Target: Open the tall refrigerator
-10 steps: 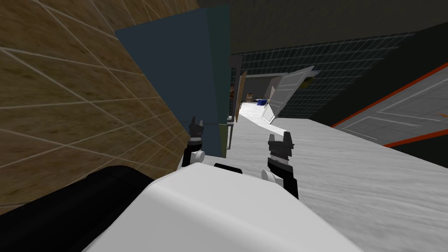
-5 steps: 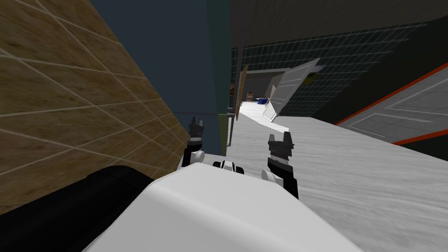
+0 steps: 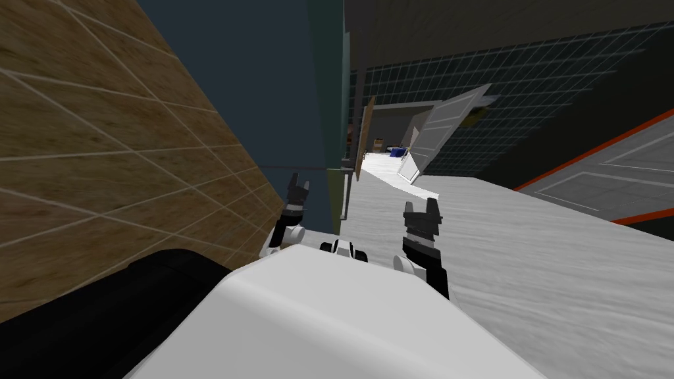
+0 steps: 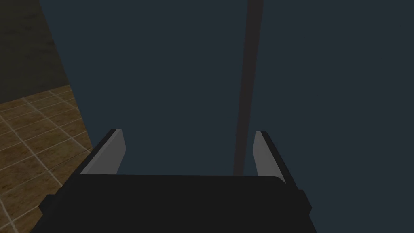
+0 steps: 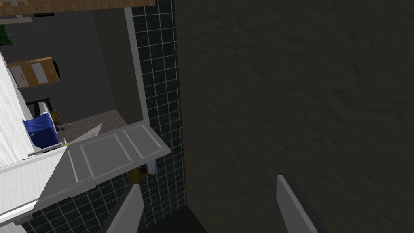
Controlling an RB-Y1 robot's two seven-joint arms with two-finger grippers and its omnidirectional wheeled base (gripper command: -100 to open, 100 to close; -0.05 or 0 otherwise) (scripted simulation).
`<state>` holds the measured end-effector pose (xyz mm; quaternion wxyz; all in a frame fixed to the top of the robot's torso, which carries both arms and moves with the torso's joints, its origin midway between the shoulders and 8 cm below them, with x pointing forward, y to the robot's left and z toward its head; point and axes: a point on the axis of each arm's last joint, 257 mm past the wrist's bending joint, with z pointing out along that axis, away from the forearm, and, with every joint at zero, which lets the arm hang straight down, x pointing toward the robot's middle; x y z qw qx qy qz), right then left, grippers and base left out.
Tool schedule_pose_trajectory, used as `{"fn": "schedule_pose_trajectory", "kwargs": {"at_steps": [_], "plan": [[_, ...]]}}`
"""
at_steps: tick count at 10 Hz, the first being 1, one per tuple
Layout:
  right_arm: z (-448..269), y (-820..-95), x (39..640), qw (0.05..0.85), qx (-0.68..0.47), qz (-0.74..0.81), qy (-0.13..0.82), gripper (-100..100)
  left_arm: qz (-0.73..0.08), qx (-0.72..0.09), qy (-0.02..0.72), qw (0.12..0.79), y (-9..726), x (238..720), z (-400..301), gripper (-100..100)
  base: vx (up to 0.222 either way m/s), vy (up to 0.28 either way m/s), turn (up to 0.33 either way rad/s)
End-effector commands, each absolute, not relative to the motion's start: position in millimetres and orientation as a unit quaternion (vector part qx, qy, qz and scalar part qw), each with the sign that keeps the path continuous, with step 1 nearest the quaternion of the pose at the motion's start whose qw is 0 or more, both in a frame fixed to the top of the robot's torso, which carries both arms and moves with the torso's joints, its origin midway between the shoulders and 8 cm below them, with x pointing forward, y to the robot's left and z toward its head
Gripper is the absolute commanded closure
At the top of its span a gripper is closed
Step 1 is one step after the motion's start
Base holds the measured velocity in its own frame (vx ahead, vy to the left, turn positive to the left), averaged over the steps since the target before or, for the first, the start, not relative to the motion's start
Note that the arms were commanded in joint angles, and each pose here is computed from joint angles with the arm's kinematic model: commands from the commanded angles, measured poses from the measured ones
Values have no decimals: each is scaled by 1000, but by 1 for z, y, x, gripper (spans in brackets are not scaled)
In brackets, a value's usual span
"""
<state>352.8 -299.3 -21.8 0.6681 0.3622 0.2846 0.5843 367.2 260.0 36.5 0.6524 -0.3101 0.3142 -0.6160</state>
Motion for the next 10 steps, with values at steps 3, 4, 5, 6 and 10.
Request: {"fn": "schedule_pose_trajectory", "kwargs": {"at_steps": [3,4,5,6,10], "plan": [[-22,-299,353,668,362,584,285,0,-608,-308,356,639,251,388,39,-100,31,-69,86],[-22,-299,353,668,362,584,285,0,-606,-310,363,636,250,392,39,-100,38,-78,93],[-22,-299,353,668,362,584,285,0,-605,-311,368,633,249,396,41,-100,40,-68,89],[-22,-299,353,668,362,584,285,0,-603,-315,371,632,249,397,39,-100,31,-46,23],[-22,-299,353,668,362,584,285,0,-597,-326,389,621,246,410,40,-100,26,-49,63]]}}
